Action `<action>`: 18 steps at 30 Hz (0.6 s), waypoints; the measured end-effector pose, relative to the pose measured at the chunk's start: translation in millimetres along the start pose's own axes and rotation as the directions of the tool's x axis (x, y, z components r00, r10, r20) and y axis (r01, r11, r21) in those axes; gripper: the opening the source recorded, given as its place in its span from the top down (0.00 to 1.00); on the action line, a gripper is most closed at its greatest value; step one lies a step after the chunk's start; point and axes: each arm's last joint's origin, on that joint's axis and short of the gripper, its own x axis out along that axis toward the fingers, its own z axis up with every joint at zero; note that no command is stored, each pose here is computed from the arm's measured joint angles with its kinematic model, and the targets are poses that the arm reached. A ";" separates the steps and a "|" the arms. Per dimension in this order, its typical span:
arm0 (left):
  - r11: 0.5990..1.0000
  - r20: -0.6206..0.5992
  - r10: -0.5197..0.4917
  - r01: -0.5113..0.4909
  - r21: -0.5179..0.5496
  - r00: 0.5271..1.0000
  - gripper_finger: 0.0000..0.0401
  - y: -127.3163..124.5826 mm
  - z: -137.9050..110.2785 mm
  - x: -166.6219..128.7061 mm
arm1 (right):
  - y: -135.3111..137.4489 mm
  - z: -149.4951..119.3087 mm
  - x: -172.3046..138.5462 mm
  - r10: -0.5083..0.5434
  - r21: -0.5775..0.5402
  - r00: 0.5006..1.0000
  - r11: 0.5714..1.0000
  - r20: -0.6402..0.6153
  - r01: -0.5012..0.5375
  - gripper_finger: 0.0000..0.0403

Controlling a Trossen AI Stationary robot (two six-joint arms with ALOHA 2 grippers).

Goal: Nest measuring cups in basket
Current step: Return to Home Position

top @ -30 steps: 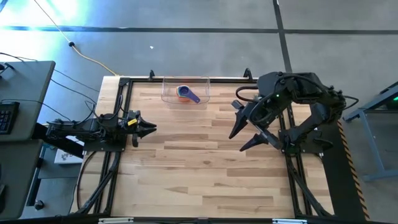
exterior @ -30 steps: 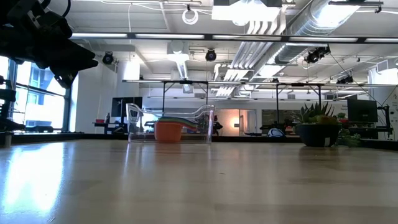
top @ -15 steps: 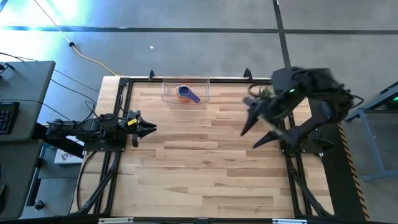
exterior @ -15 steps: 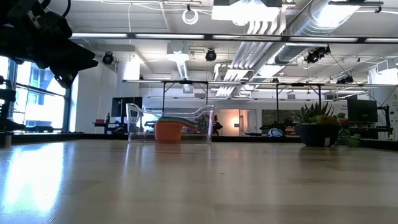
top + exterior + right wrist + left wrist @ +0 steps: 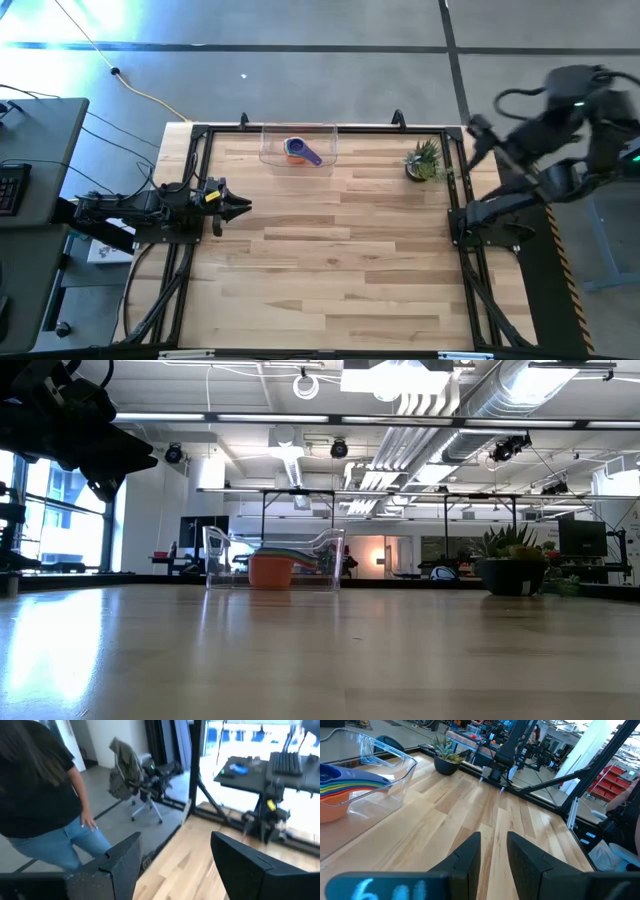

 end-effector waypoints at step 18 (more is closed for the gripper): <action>1.000 0.000 0.000 0.000 0.000 1.000 0.79 0.0 0.0 0.0 | -14.4 6.0 30.8 0.192 0.077 0.981 0.978 0.006 -0.192 0.43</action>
